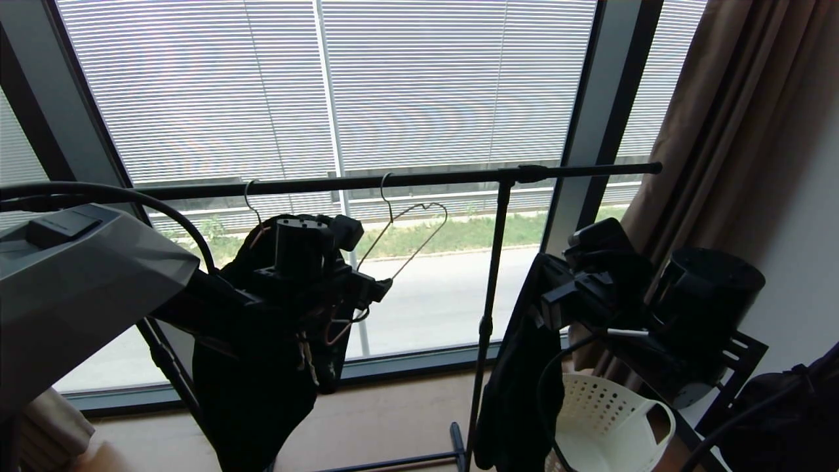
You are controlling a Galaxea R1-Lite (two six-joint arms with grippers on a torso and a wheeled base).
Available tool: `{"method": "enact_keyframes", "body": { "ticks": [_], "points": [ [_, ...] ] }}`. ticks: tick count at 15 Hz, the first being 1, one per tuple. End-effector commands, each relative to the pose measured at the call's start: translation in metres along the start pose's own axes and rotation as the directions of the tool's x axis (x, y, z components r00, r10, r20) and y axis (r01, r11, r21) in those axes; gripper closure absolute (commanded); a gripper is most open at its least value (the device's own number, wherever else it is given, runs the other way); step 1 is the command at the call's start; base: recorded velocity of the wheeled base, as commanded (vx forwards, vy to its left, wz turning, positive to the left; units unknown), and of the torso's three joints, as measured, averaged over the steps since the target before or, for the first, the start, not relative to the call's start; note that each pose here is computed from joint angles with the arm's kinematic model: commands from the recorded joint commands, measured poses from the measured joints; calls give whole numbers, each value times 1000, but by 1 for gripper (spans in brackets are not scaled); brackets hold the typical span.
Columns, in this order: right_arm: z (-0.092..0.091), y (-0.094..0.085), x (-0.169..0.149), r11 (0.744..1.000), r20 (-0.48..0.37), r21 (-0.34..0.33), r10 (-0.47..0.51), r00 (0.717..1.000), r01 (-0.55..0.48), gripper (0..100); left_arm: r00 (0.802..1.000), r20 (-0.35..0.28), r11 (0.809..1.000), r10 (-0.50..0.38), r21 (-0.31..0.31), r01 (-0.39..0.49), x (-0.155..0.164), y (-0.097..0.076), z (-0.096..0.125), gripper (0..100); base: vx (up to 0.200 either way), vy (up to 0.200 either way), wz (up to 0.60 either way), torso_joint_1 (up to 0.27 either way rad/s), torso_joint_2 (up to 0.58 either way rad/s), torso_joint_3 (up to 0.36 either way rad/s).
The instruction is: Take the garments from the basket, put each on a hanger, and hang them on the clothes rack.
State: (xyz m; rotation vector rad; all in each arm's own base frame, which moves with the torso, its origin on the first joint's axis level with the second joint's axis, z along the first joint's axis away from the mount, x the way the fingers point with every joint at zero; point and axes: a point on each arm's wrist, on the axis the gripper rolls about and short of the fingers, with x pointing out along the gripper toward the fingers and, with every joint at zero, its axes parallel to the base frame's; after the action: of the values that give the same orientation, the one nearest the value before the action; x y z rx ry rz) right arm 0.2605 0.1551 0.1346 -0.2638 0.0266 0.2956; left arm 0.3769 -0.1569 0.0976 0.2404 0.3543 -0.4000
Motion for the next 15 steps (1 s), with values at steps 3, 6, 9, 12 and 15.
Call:
{"method": "enact_keyframes", "body": {
  "ticks": [3, 6, 9, 12, 15],
  "points": [
    [-1, 1, 0, 1000, -3, -2, 3, 1000, -3, 100, 1000, -7, 1000, -3, -1, 3, -2, -1, -3, 100, 0, 0, 0, 0, 0, 0],
    [-1, 1, 0, 1000, -4, -2, 3, 1000, -3, 100, 1000, -4, 1000, -4, 0, 4, -3, -2, -1, 100, 0, 0, 0, 0, 0, 0],
    [-1, 1, 0, 1000, -4, -2, 3, 1000, -3, 100, 1000, 12, 1000, -7, 2, 7, -5, -4, 2, 100, 0, 0, 0, 0, 0, 0],
    [-1, 2, 0, 1000, -4, -2, 6, 1000, -6, 100, 1000, 27, 1000, -11, 3, 10, -8, -5, 7, 100, 0, 0, 0, 0, 0, 0],
    [-1, 2, 0, 1000, -5, -3, 6, 1000, -6, 100, 999, 52, 1000, -11, 4, 11, -15, -6, 16, 100, 0, 0, 0, 0, 0, 0]
  ]
}}
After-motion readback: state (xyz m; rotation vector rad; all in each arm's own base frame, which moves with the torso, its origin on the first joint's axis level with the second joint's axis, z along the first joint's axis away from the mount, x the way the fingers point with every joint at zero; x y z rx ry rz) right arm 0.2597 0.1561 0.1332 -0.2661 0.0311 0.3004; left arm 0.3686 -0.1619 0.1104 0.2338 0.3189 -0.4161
